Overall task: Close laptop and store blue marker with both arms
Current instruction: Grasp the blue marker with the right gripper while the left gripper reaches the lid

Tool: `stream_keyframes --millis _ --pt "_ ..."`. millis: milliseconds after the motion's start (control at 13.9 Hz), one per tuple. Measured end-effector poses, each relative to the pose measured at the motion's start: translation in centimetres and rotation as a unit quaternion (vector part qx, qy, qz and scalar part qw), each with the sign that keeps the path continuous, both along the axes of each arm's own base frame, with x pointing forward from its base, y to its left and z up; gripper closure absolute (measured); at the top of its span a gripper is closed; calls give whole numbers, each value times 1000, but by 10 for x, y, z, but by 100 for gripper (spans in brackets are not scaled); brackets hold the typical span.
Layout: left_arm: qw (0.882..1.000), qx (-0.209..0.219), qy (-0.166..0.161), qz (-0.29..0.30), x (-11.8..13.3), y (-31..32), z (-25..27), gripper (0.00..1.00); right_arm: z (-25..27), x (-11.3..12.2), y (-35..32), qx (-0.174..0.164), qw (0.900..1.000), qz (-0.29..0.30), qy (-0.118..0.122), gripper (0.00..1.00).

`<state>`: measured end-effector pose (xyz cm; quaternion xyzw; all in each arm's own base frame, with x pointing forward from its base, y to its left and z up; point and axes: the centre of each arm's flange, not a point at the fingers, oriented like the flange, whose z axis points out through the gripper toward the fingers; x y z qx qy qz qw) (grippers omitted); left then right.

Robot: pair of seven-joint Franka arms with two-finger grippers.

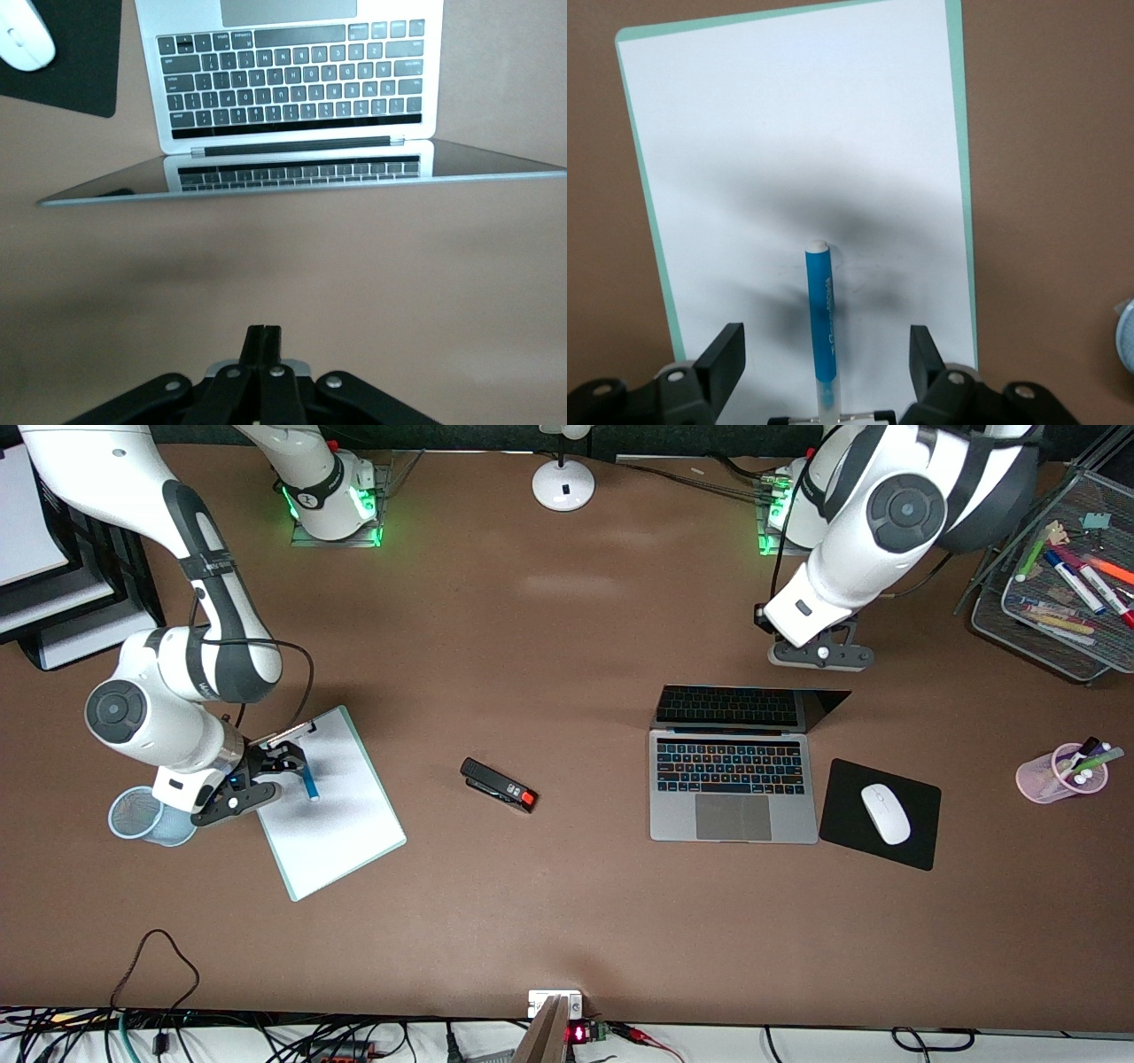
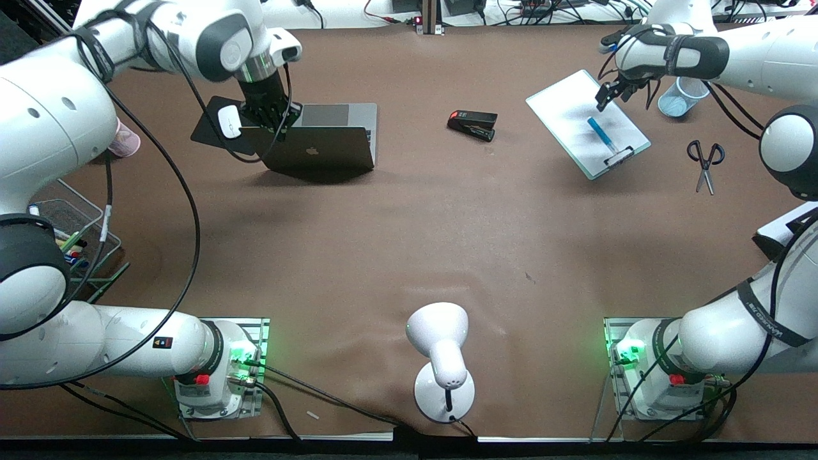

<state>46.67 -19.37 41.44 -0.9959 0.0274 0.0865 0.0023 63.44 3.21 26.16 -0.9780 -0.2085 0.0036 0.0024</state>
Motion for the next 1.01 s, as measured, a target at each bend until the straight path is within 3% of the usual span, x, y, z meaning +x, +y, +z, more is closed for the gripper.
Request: stream_keyframes --millis 288,1009 --pt "999 -11 -30 0 -6 -1 -47 99 -6 -2 0 1 1000 1 -9 30" --pt "994 -50 -94 11 23 -7 -83 99 -47 -2 18 5 1000 14 -19 44"
